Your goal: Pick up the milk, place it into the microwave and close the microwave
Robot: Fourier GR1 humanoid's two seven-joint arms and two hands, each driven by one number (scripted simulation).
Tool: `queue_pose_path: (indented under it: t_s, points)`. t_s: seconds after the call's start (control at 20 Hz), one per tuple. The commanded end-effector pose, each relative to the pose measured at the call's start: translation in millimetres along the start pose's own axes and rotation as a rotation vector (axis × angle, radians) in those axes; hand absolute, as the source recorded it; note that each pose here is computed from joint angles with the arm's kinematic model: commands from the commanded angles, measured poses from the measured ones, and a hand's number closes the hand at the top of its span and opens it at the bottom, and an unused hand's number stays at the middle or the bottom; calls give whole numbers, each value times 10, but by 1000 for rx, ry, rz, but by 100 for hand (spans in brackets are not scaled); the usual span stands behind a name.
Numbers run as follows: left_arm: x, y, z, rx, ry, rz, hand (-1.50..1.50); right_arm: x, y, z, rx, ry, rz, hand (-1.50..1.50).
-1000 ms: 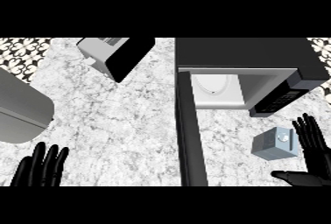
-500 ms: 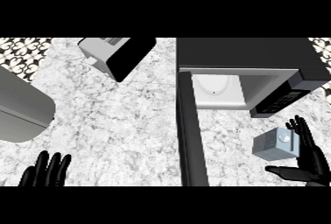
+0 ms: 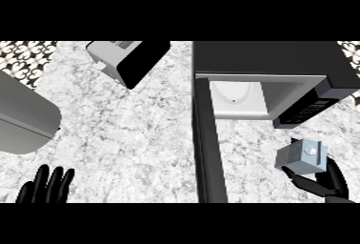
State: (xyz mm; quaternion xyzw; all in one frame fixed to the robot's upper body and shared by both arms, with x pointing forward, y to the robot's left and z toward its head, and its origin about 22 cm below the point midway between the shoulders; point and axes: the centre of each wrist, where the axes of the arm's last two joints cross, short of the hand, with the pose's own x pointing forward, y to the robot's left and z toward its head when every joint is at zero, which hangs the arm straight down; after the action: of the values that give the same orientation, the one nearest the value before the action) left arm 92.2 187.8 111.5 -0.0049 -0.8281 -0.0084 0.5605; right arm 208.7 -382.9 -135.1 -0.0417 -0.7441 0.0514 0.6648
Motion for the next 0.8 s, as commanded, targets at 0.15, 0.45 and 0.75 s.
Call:
queue_pose_path:
  t_s: [0.15, 0.45, 0.75]
  points:
    - [80, -74, -14, 11, -19, 3, -150, -36, 84, -48, 74, -170, -104, 150]
    - [72, 21, 94, 3, 6, -9, -150, 11, 255, -68, 167, -238, -212, 150]
    - [-67, 54, 77, 37, -2, -29, -150, -111, 374, 472, 78, -252, -179, 150]
